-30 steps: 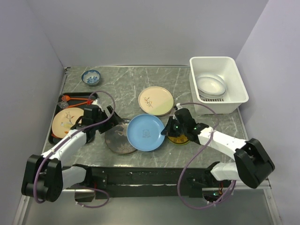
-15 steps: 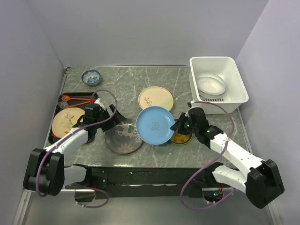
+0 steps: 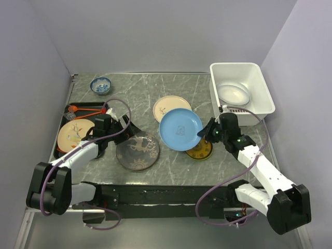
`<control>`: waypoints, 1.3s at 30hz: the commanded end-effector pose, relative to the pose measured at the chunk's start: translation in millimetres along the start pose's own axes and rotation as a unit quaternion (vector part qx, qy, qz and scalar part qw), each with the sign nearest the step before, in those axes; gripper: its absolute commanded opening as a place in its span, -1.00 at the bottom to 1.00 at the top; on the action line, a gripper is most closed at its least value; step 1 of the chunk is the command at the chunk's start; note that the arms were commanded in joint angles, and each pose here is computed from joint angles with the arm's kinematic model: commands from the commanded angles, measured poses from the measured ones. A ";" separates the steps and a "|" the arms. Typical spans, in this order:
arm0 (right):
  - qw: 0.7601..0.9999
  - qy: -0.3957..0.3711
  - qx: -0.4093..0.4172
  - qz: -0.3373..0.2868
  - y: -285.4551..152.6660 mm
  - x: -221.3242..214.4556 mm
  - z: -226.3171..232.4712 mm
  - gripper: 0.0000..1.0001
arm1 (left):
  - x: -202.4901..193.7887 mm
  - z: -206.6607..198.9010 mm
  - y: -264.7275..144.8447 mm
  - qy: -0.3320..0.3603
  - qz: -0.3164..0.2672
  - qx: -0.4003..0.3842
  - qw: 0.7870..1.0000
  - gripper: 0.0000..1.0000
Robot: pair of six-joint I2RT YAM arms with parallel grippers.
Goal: Place the plates into the plastic bin on the countertop
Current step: Place the plate in the plastic bin.
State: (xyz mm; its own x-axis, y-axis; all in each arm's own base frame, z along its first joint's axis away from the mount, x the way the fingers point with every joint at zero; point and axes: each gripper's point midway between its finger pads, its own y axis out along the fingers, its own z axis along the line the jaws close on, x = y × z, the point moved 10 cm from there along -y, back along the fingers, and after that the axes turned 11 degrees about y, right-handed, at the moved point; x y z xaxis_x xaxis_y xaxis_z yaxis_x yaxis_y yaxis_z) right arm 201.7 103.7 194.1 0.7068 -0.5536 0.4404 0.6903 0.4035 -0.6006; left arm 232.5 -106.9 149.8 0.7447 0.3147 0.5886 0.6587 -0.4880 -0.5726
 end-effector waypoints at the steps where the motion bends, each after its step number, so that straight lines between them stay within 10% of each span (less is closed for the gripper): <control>1: 0.998 -0.015 0.048 -0.038 -9.3 32.8 25.2 -1.00 | 0.1 -3.9 -0.6 0.014 -0.007 -0.019 1.000 0.99; 39: 0.986 0.052 0.082 -0.139 -27.6 137.5 30.2 -1.00 | 1.4 -5.8 8.3 0.011 0.000 -0.020 1.000 0.99</control>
State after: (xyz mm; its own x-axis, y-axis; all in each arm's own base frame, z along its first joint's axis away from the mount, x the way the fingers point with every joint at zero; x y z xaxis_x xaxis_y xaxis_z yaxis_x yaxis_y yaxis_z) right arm 277.1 43.1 246.2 0.5525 -0.7151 0.4283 0.8079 0.3330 -0.4862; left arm 227.5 -107.5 139.7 0.7688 0.3040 0.5627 0.6343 -0.4748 -0.6101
